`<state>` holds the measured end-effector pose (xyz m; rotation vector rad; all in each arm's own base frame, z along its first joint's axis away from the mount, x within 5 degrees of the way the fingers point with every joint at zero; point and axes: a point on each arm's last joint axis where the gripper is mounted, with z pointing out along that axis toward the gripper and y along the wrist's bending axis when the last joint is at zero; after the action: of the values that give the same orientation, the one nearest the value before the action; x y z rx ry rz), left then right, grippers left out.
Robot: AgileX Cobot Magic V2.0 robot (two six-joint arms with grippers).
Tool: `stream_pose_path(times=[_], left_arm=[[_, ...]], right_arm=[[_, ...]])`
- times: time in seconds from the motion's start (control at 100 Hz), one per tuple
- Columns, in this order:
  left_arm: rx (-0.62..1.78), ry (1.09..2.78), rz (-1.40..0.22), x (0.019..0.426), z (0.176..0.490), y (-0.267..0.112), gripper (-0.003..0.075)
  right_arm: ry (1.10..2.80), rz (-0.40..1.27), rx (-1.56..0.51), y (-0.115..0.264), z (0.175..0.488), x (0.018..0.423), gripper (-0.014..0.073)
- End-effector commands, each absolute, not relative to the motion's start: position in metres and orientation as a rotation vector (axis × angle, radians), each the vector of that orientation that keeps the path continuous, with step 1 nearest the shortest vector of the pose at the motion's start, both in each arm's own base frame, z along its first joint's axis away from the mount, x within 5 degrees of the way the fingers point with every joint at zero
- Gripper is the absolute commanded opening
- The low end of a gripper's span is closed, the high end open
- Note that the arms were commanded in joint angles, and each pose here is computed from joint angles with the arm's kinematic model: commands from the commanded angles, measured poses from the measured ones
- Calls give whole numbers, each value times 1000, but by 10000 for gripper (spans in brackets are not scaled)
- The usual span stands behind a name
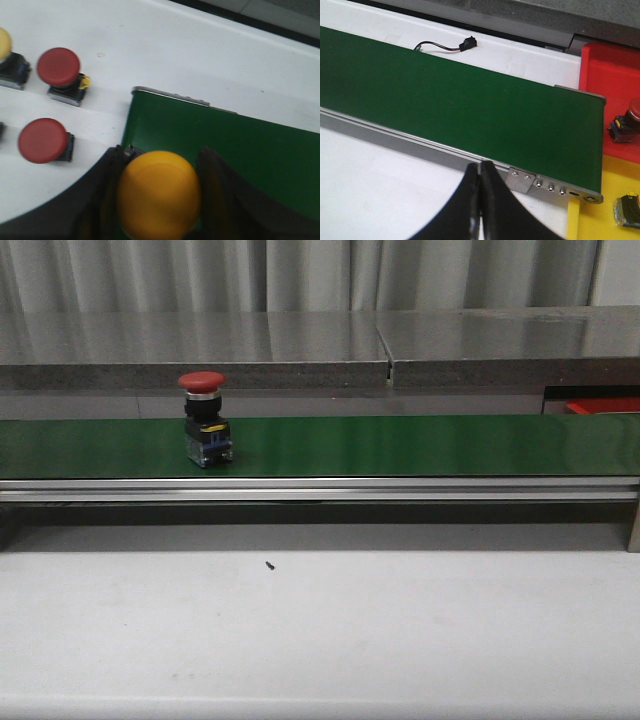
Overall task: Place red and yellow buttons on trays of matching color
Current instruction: 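Grasp a yellow-capped button from the table with the left gripper, then set the yellow button on the green belt and release it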
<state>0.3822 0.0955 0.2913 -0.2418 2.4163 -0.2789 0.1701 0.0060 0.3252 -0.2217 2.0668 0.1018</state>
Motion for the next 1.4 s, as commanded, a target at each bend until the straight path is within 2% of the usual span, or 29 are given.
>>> stream_pose_path(times=[0.0,0.18,0.28,0.35,0.47,0.52,0.58,0.71,0.91,1.1,1.24,1.39], left_arm=[[-201,2332,-268,384,313,83,21],[-161,2394,-309,397,291,67,29],[-141,2435,-333,403,277,59,93],[-122,2439,-339,404,276,53,208],[-91,2429,-347,404,282,43,526],[-78,2427,-352,403,284,39,636],[-61,2415,-354,401,290,35,715],[-40,2369,-343,391,311,31,659],[28,2249,-297,362,361,26,659],[136,2125,-250,313,402,11,659],[164,2038,-227,270,404,-4,659],[208,2013,-246,229,381,-23,631]], right_arm=[[1988,82,-193,4,339,173,-68],[1988,82,-193,4,339,173,-68],[1988,82,-193,4,339,173,-68],[1988,82,-193,4,339,173,-68],[1988,82,-193,4,339,173,-68],[1988,82,-193,4,339,173,-68],[1988,82,-193,4,339,173,-68],[1988,82,-193,4,339,173,-68],[1988,82,-193,4,339,173,-68],[1988,82,-193,4,339,173,-68],[1988,82,-193,4,339,173,-68],[1988,82,-193,4,339,173,-68]])
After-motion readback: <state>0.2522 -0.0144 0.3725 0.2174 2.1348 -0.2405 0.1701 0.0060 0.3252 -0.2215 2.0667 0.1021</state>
